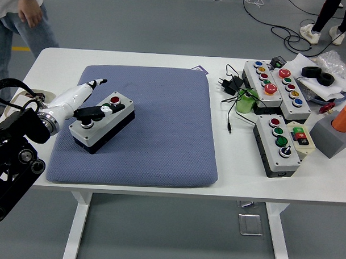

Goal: Pick up the button,place it on the desk,press the button,press the button

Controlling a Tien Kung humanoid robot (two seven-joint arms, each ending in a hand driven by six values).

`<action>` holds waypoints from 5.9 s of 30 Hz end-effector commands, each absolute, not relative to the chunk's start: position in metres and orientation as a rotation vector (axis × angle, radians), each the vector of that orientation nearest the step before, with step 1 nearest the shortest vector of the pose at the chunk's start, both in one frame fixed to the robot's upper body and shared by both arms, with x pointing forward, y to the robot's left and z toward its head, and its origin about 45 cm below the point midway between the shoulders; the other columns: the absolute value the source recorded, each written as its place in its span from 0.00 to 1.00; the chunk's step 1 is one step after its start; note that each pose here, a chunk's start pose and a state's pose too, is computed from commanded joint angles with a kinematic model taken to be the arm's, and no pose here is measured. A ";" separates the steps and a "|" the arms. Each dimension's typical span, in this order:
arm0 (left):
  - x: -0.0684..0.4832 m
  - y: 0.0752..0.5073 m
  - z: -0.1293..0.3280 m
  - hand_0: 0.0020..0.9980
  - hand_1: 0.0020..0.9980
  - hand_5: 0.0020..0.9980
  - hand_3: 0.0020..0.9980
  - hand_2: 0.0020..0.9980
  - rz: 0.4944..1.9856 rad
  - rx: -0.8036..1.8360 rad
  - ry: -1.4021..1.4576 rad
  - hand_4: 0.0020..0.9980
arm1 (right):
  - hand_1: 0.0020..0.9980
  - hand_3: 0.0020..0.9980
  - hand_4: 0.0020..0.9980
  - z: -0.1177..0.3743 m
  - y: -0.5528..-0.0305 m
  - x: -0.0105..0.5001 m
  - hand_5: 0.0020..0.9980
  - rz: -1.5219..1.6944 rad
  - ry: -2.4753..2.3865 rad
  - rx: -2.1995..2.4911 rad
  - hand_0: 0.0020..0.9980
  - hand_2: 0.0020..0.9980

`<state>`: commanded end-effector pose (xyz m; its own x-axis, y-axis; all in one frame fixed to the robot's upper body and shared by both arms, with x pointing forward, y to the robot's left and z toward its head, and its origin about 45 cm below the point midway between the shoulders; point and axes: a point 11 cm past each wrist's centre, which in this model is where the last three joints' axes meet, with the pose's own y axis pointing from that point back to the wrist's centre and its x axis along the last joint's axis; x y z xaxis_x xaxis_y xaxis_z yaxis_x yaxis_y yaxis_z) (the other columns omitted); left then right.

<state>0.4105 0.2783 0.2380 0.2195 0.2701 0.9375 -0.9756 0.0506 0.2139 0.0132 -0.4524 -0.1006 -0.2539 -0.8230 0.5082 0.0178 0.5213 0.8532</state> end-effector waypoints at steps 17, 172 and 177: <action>0.409 0.270 0.225 0.93 0.99 0.89 1.00 1.00 1.085 1.277 -0.969 1.00 | 0.51 0.58 0.26 -0.099 -0.454 0.019 0.03 -0.925 -1.647 0.699 0.63 0.56; 0.371 0.230 0.302 0.02 0.00 0.00 0.71 0.00 0.881 0.723 -1.109 0.27 | 0.50 0.58 0.27 -0.099 -0.455 0.012 0.02 -0.923 -1.623 0.690 0.63 0.54; 0.367 0.226 0.287 0.02 0.00 0.00 0.71 0.00 0.793 0.810 -1.064 0.27 | 0.50 0.58 0.27 -0.100 -0.455 0.010 0.02 -0.924 -1.618 0.688 0.63 0.54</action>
<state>0.3671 0.2261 0.2867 0.2831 0.1588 0.9458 -0.8607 0.4771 0.1776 0.0103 -0.4551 -0.0996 -0.2349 -0.8217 0.5192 0.0293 0.5279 0.8488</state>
